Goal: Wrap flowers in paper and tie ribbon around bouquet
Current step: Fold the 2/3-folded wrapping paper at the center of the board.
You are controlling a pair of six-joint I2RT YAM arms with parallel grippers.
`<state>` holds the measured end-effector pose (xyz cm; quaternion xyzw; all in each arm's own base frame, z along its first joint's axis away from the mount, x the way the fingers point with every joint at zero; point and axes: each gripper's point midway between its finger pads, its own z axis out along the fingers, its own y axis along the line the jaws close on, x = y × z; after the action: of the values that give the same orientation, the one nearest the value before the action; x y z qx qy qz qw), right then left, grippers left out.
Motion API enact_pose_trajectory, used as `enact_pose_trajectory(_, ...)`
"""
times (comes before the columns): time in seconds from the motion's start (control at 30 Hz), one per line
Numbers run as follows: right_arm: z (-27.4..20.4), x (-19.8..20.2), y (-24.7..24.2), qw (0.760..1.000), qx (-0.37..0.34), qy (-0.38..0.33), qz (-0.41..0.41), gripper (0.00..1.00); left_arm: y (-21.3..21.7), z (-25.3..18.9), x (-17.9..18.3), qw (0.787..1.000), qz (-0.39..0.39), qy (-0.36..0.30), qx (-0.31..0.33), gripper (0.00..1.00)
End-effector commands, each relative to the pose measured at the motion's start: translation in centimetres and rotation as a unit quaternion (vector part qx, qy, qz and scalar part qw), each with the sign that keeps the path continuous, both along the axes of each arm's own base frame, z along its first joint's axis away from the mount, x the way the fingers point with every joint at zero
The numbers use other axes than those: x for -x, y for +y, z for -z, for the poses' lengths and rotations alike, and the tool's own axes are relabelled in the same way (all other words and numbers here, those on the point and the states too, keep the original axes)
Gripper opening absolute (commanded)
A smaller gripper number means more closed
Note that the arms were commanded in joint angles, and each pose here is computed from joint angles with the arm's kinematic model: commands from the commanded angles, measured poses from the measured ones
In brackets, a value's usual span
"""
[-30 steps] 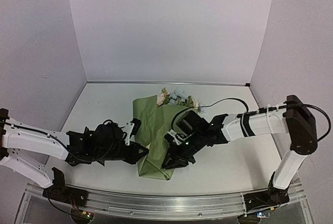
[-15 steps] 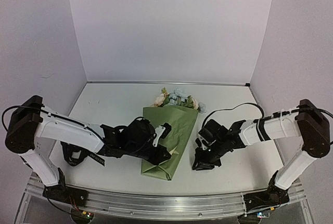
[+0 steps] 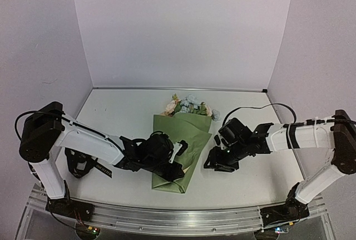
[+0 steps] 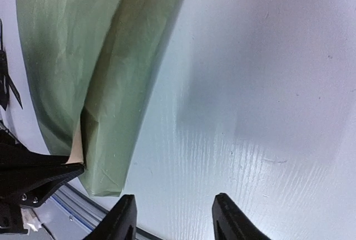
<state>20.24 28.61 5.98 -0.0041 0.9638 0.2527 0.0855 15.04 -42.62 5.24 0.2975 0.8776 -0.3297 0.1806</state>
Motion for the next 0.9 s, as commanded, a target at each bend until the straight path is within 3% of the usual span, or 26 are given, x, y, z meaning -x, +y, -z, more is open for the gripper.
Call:
enact_pose_trajectory(0.0,-2.4,-3.6,1.6,0.998,-0.024,-0.044,0.032,0.57,-1.2,-0.9,-0.1,1.0,0.002,0.002,0.022,0.0)
enact_pose_trajectory(0.2,-2.0,-6.1,2.5,0.995,-0.04,-0.046,0.073,0.57,-1.5,-0.8,-0.1,1.0,0.002,0.005,0.027,0.0)
enact_pose_trajectory(0.4,-0.6,-7.7,3.4,0.994,-0.043,-0.037,0.093,0.43,-1.5,-0.9,-0.1,1.0,0.002,0.006,0.03,0.0)
enact_pose_trajectory(0.47,-0.2,-8.4,3.7,0.993,-0.043,-0.035,0.1,0.38,-1.5,-0.8,0.0,1.0,0.002,0.007,0.03,0.0)
enact_pose_trajectory(0.63,0.7,-9.4,4.2,0.993,-0.043,-0.023,0.11,0.13,-1.3,-0.9,-0.1,0.999,0.0,0.005,0.031,0.01)
enact_pose_trajectory(0.73,1.3,-9.8,4.2,0.993,-0.042,-0.016,0.111,0.02,-1.1,-1.6,-0.1,0.999,-0.004,0.0,0.037,0.1)
enact_pose_trajectory(0.87,2.0,-10.8,3.6,0.992,-0.043,-0.004,0.119,0.0,-0.6,-3.4,-0.8,0.998,-0.019,-0.015,0.051,0.24)
